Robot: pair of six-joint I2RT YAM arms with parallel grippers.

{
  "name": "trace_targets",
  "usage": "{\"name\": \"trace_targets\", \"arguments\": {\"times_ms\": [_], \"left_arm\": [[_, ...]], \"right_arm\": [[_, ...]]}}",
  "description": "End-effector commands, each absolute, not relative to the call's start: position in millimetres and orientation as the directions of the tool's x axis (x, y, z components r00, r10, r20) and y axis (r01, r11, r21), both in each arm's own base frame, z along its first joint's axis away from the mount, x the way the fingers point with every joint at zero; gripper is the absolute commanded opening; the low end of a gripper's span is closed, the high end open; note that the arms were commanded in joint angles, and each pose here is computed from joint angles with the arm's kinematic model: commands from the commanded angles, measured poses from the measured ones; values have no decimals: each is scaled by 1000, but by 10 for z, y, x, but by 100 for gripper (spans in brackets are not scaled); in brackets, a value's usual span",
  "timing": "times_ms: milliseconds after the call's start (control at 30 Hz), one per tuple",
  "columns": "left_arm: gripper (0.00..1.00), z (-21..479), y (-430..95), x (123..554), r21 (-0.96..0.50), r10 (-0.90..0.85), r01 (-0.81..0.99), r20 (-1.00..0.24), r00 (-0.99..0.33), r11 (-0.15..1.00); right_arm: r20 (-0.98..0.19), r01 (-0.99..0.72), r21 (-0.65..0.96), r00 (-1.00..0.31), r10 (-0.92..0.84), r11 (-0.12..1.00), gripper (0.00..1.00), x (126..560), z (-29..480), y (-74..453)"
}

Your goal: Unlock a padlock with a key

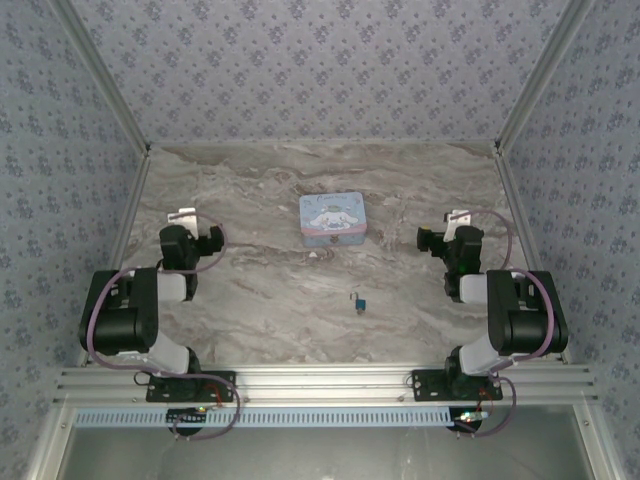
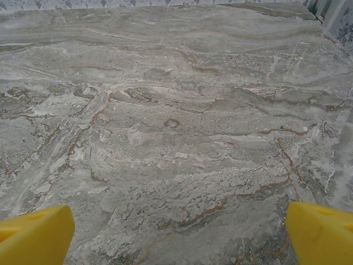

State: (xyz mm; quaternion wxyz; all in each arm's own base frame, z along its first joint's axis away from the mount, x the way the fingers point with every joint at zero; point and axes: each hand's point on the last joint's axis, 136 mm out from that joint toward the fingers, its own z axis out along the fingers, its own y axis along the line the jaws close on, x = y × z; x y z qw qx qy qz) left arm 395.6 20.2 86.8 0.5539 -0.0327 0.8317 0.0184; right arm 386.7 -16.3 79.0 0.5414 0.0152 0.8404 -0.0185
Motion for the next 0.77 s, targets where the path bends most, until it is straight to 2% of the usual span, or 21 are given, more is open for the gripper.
{"name": "trace_targets", "arguments": {"times_ms": [0,733], "left_arm": [[99,889,150,3975,-21,-42,-60,-924,-380,998],[99,887,150,3974,-18,-40,-61,-924,-381,998]], "right_arm": [[-911,50,-36,-411,-13,998,100,3895,803,-173],[-910,50,-28,-416,-5,998,100,3893,791,-183]]}}
